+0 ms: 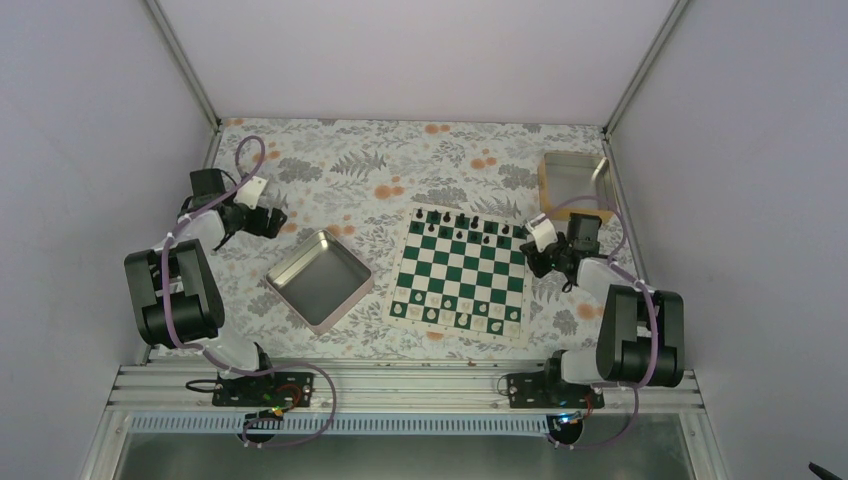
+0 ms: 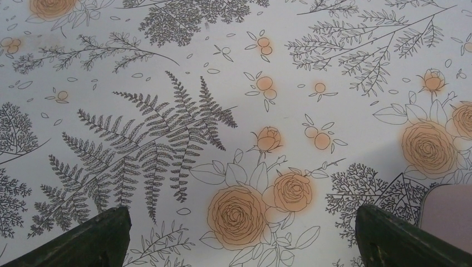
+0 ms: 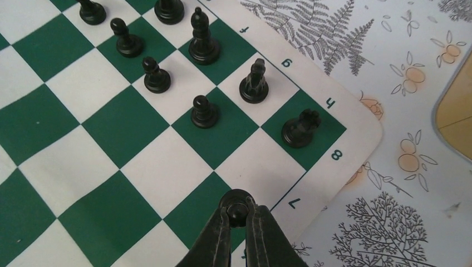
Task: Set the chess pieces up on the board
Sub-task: Place the chess piece on the chessboard.
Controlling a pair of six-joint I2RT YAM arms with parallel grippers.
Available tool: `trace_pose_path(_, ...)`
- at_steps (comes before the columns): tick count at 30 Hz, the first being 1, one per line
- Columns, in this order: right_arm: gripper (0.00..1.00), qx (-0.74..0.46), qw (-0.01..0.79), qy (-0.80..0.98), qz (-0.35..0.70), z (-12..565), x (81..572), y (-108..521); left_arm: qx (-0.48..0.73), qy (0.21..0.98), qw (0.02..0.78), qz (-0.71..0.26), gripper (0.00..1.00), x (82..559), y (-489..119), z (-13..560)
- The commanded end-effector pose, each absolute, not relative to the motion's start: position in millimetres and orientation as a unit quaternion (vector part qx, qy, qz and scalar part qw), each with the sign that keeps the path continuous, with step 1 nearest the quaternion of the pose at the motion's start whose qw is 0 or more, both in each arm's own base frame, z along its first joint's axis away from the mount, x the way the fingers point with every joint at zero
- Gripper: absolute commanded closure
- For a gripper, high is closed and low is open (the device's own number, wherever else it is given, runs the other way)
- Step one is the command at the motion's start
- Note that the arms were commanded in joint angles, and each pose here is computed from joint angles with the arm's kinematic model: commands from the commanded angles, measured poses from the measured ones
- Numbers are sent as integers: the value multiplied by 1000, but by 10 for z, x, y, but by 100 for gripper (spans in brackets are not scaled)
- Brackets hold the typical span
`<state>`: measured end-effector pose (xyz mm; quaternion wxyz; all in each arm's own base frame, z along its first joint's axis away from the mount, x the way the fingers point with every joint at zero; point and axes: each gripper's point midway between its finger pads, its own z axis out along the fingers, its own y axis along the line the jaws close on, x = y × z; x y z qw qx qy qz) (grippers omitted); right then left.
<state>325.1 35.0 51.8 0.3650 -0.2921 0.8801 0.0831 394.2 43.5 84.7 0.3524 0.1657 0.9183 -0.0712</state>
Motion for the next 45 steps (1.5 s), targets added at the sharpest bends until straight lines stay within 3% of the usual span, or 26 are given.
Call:
trace_pose_path(1, 96, -305, 386, 867, 79, 575, 3385, 331, 178, 914, 356, -79, 0, 3941, 386, 785)
trace_pose_path(45, 95, -300, 342, 885, 98, 359, 3555, 296, 186, 916, 345, -92, 0, 3891, 339, 653)
